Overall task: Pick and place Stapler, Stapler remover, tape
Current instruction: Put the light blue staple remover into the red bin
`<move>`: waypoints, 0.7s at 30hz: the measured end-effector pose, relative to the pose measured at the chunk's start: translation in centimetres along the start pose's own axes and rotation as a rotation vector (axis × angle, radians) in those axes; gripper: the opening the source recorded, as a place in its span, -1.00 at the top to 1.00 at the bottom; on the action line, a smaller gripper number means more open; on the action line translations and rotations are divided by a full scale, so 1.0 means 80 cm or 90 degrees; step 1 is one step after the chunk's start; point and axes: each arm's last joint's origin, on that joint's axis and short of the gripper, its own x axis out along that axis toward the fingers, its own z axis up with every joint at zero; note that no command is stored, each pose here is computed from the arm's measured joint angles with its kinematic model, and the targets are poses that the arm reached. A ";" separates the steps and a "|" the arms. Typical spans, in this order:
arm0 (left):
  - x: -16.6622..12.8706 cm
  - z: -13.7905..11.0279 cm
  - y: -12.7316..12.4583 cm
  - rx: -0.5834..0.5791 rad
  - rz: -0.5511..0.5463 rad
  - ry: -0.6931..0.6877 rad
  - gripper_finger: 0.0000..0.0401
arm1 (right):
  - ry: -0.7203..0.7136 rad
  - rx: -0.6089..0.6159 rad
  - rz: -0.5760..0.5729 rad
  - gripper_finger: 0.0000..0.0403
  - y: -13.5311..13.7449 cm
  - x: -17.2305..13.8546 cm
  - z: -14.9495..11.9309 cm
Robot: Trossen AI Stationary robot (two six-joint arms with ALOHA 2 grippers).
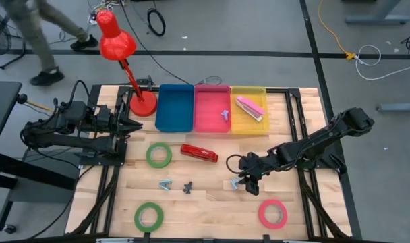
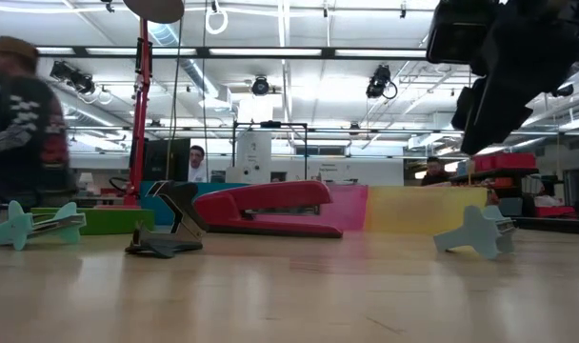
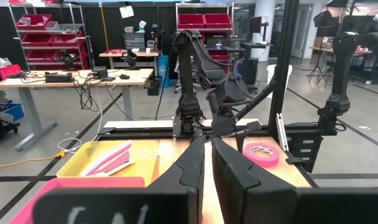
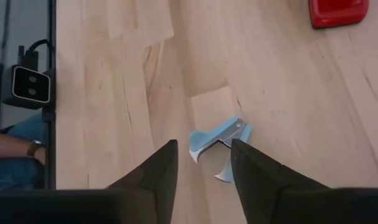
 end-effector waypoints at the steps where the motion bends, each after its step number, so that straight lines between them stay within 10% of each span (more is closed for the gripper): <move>1: 0.000 0.000 0.000 0.000 0.000 0.000 0.83 | 0.002 -0.001 -0.002 0.31 0.000 -0.001 0.001; 21: 0.000 0.000 0.000 0.000 0.000 0.000 0.83 | 0.087 -0.052 -0.068 0.44 -0.010 0.036 -0.013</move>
